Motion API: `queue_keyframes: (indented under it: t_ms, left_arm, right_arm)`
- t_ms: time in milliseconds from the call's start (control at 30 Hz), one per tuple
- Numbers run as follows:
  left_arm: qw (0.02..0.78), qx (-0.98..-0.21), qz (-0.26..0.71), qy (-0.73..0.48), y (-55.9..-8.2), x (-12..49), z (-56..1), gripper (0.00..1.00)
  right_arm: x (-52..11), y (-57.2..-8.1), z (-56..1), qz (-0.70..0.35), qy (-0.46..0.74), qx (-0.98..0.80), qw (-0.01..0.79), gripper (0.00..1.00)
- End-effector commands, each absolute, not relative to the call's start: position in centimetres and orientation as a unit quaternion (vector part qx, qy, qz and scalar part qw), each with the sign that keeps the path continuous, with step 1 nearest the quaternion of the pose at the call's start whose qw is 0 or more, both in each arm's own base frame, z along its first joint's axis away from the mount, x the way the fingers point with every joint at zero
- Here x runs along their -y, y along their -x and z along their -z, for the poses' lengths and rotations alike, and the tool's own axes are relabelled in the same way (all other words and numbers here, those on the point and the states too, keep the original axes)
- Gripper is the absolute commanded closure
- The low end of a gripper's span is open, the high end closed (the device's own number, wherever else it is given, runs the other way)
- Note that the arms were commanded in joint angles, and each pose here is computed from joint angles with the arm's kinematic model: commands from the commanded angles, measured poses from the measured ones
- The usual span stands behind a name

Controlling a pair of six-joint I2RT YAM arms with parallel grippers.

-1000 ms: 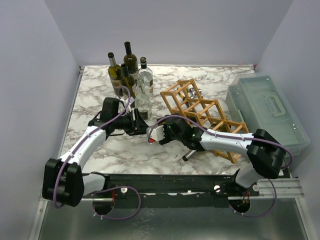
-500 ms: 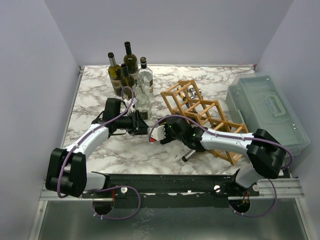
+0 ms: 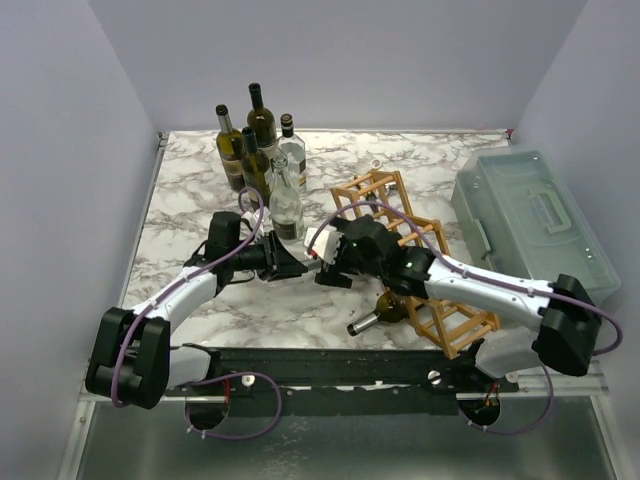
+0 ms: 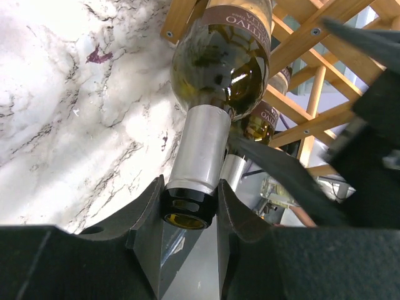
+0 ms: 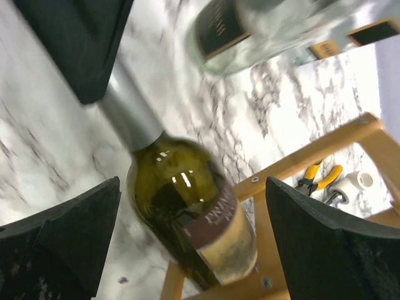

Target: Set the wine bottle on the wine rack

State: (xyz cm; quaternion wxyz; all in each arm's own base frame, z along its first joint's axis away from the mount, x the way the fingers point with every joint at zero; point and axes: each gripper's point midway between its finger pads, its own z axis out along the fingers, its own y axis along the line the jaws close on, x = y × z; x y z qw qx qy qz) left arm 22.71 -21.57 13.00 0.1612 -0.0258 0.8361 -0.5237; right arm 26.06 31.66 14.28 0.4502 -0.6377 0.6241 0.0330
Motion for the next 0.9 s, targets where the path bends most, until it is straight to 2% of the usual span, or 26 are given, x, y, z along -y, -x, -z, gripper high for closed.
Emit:
queue_keyframes:
  t_ms: [0, 133, 233, 367, 500, 700, 767, 867]
  left_arm:
    - [0.199, -0.859, 0.462, 0.091, -24.1, 19.7, -10.6, 1.00]
    - [0.215, -0.855, 0.462, 0.095, -24.5, 19.7, -10.6, 1.00]
    - [0.218, -0.852, 0.465, 0.098, -24.4, 19.8, -10.4, 1.00]
    - [0.228, -0.848, 0.468, 0.106, -24.4, 19.8, -10.2, 1.00]
    - [0.248, -0.837, 0.475, 0.114, -24.6, 20.0, -10.5, 1.00]
    - [0.250, -0.835, 0.474, 0.125, -24.1, 19.8, -10.0, 1.00]
    - [0.252, -0.834, 0.473, 0.130, -23.9, 19.7, -9.9, 1.00]
    - [0.255, -0.834, 0.471, 0.134, -23.7, 19.7, -9.7, 1.00]
  right_arm:
    - [-32.6, -25.0, -20.7, -0.138, 0.483, -0.700, 0.507, 0.00]
    - [-32.0, -25.9, -22.4, -0.140, 0.400, -0.746, 0.514, 0.00]
    - [-30.7, -27.7, -23.0, -0.100, 0.333, -0.791, 0.504, 0.00]
    - [-29.0, -29.7, -23.5, -0.092, 0.253, -0.829, 0.491, 0.05]
    - [-28.2, -31.4, -23.0, -0.092, 0.225, -0.844, 0.477, 0.21]
    - [-28.7, -32.9, -21.0, -0.074, 0.227, -0.854, 0.463, 0.35]
    - [-28.5, -33.5, -20.3, -0.063, 0.225, -0.857, 0.459, 0.45]
    - [-28.5, -34.0, -19.4, -0.053, 0.230, -0.859, 0.455, 0.56]
